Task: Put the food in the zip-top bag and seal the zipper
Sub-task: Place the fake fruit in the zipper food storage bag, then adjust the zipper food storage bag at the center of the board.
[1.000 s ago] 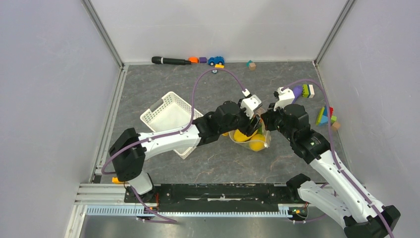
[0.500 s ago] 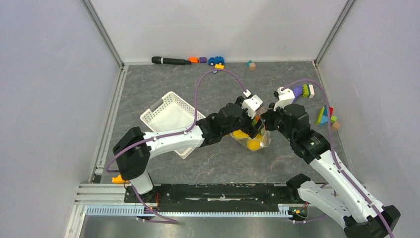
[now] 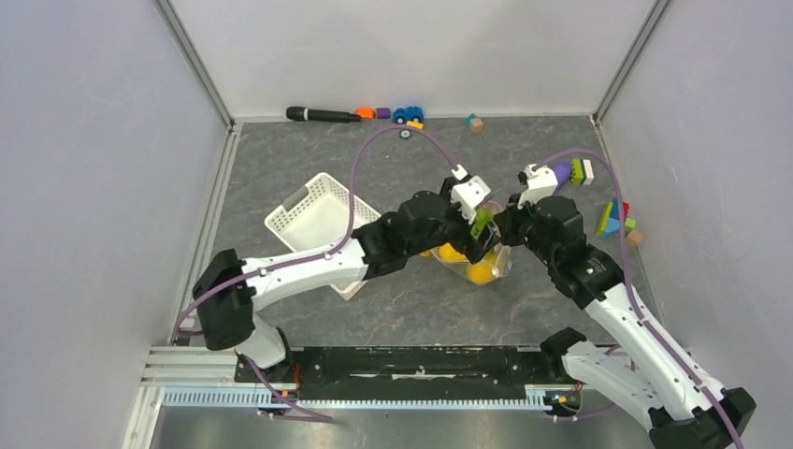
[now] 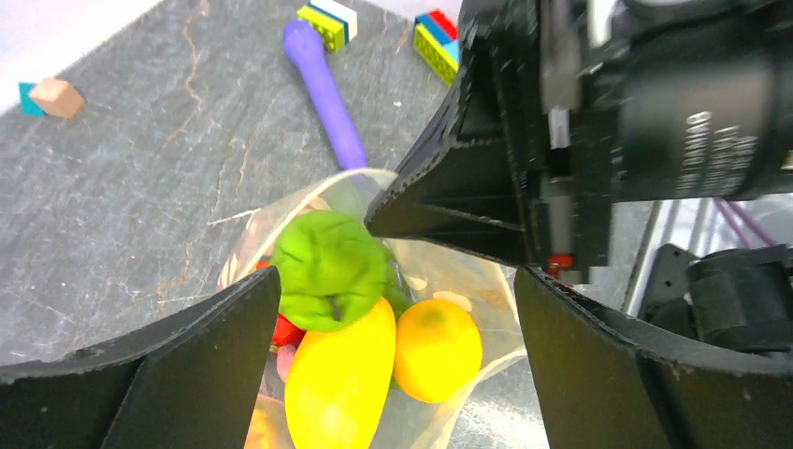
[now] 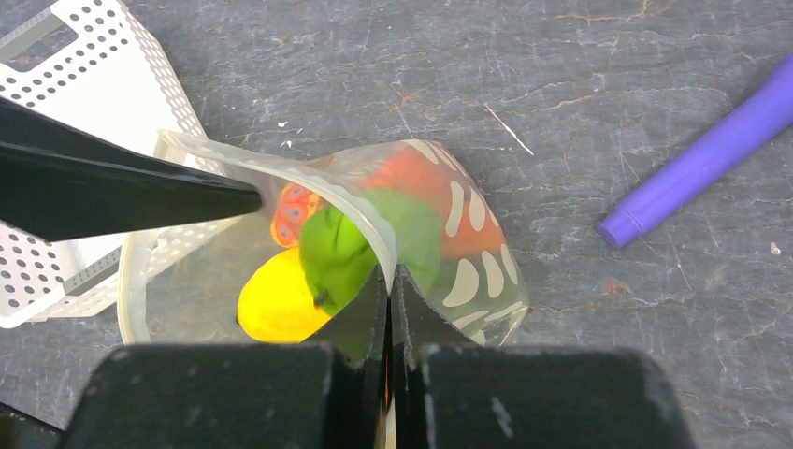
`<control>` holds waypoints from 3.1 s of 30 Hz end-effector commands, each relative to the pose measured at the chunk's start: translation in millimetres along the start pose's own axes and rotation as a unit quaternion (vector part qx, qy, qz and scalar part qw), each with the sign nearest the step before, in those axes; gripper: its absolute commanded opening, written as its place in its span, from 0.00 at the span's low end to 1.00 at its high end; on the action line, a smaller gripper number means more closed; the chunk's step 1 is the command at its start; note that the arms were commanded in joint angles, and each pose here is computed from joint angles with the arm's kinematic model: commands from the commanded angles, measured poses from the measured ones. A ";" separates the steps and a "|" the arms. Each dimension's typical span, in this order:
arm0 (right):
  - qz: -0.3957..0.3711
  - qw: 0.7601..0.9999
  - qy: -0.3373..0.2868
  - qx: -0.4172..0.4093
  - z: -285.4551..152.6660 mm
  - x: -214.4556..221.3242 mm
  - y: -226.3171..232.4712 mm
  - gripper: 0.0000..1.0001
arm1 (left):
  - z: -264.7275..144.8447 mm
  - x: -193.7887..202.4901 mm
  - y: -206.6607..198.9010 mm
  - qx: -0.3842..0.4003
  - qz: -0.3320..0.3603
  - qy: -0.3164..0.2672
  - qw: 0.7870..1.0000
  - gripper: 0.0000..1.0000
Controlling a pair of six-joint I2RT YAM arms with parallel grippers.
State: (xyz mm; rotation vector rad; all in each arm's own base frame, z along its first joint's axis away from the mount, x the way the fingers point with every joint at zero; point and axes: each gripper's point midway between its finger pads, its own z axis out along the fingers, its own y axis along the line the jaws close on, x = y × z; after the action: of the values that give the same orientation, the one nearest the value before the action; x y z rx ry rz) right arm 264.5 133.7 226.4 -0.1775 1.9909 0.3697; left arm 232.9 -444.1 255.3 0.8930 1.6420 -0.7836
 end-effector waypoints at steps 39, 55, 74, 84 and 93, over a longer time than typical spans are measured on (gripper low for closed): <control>-0.042 0.996 -0.027 -0.079 -13.3 -8.3 23.4 0.00 | -21.2 3.3 74.8 -0.205 -0.158 0.009 0.966 0.02; -0.089 0.948 -0.065 -0.298 -22.7 -9.8 95.7 0.44 | 18.1 -17.5 9.8 0.136 -0.011 0.045 0.990 0.02; -0.169 0.971 -0.117 -0.120 -36.8 -17.7 26.3 0.97 | -2.1 -5.7 -0.9 0.305 0.076 0.048 0.948 0.02; -0.191 0.956 -0.126 -0.181 -42.1 -10.3 45.7 0.96 | -14.9 3.5 0.2 0.349 0.147 0.060 0.924 0.02; -0.201 0.951 -0.117 -0.206 -35.8 -0.5 52.7 0.92 | -30.4 5.2 -11.3 0.400 0.178 0.055 0.897 0.02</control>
State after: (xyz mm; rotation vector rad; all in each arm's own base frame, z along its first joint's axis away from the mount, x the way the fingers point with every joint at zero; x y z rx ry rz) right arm 216.2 163.7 245.0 -0.7258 1.6297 0.4935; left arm 217.3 -423.1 235.8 1.7190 1.3463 -1.1505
